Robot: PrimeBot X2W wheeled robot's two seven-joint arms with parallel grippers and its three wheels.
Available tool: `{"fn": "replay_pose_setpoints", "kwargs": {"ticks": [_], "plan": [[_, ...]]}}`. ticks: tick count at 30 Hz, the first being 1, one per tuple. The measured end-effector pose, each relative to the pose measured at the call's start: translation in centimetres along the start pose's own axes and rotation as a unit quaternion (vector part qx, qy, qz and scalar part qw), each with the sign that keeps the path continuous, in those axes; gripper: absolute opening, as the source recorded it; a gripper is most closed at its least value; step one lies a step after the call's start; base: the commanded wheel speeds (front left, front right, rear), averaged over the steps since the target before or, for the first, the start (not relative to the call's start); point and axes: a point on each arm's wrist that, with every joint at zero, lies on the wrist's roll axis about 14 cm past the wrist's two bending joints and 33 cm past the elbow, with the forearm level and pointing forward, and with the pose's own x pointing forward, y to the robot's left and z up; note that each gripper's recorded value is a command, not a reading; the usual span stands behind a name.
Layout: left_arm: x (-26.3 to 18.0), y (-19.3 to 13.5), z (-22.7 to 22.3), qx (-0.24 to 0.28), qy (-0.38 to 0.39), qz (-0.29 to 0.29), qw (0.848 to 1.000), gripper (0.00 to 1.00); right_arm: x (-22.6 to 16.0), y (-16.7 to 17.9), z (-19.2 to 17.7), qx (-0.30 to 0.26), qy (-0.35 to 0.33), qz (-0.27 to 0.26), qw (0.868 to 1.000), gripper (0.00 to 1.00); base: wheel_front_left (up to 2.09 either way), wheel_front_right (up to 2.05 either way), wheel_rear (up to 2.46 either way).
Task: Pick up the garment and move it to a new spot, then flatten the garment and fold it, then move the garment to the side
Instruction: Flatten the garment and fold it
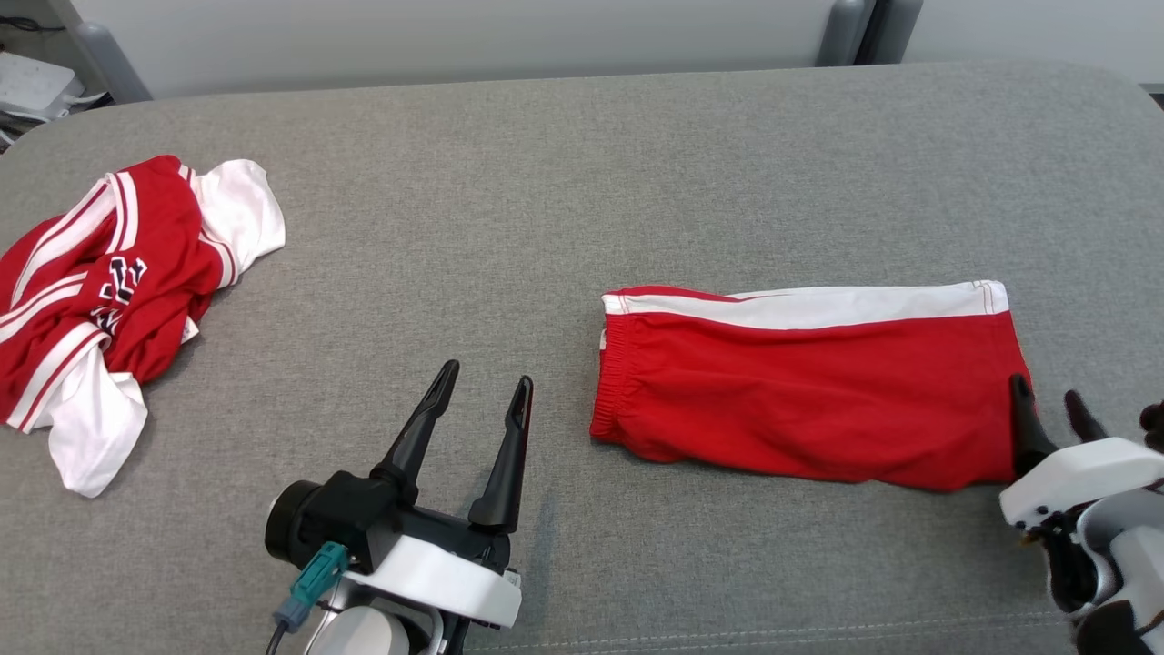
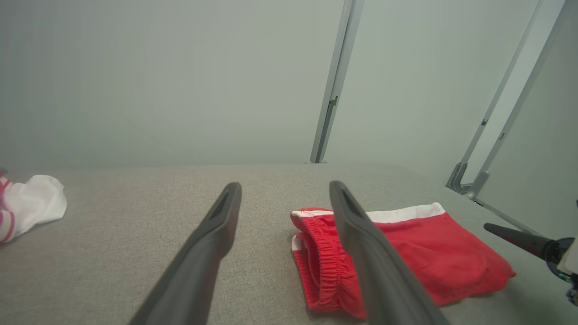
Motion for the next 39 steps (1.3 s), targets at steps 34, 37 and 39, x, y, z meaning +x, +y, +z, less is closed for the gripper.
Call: {"fn": "replay_pose_setpoints", "kwargs": {"ticks": [34, 37, 39], "plan": [[-0.5, 0.1, 0.0, -0.003, 0.001, 0.006, 1.0, 1.0, -6.6, 1.0, 0.1, -0.151, -0.041, 0.062, 0.986, 1.0, 0.0, 0.0, 0.0], [-0.6, 0.0, -0.1, -0.003, 0.002, 0.004, 1.0, 1.0, -6.8, 1.1, 0.0, -0.147, -0.041, 0.061, 0.986, 1.0, 0.0, 0.0, 0.0], [-0.6, 0.0, -0.1, -0.003, 0.003, 0.003, 1.0, 1.0, -6.8, 0.9, 0.0, -0.139, -0.042, 0.056, 0.988, 1.0, 0.0, 0.0, 0.0]]}}
